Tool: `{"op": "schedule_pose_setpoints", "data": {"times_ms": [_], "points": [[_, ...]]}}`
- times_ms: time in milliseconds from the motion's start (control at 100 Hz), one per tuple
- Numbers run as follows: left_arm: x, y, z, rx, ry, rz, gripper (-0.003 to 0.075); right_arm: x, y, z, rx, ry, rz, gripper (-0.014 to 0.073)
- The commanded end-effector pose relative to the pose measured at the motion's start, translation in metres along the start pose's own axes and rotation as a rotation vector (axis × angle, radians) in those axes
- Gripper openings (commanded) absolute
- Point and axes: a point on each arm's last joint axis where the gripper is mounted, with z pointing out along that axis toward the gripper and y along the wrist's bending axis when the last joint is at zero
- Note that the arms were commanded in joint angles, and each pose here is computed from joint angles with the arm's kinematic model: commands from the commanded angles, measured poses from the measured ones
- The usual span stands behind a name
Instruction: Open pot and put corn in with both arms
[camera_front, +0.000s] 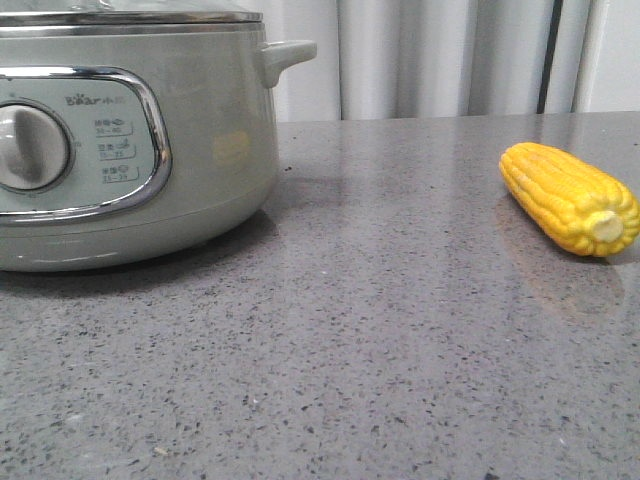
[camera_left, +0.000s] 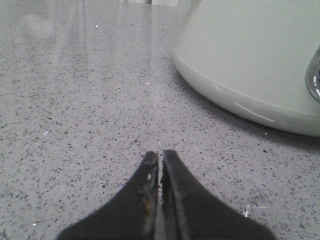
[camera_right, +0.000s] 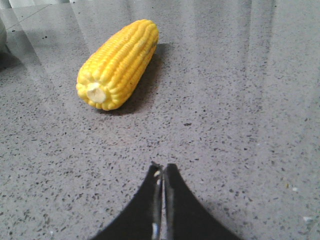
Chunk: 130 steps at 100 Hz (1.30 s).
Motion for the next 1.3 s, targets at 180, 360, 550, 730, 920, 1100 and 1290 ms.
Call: {"op": "schedule_pose_setpoints", "data": {"times_ms": [180, 360, 550, 730, 920, 1100, 1290], "points": [[0.003, 0.0, 0.001, 0.009, -0.05, -0.011, -0.002, 0.004, 0.0, 0.0, 0.002, -0.017, 0.001, -0.0071], [0.003, 0.0, 0.001, 0.009, -0.05, -0.011, -0.002, 0.004, 0.0, 0.0, 0.002, -0.017, 0.001, -0.0071], [0.003, 0.0, 0.001, 0.009, -0.05, -0.011, -0.002, 0.004, 0.0, 0.0, 0.002, -0.017, 0.001, -0.0071], [0.003, 0.0, 0.001, 0.009, -0.05, -0.011, -0.002, 0.004, 0.0, 0.0, 0.002, -0.017, 0.001, -0.0071], [0.003, 0.0, 0.001, 0.009, -0.05, -0.011, -0.002, 0.002, 0.0, 0.0, 0.002, -0.032, 0.0, -0.0071], [0.003, 0.0, 0.001, 0.009, -0.05, -0.011, -0.002, -0.009, 0.0, -0.001, 0.0, -0.155, -0.002, -0.0071], [-0.001, -0.001, 0.001, 0.022, -0.093, -0.033, -0.002, -0.032, 0.0, -0.008, -0.013, -0.426, 0.053, -0.0071]]}}
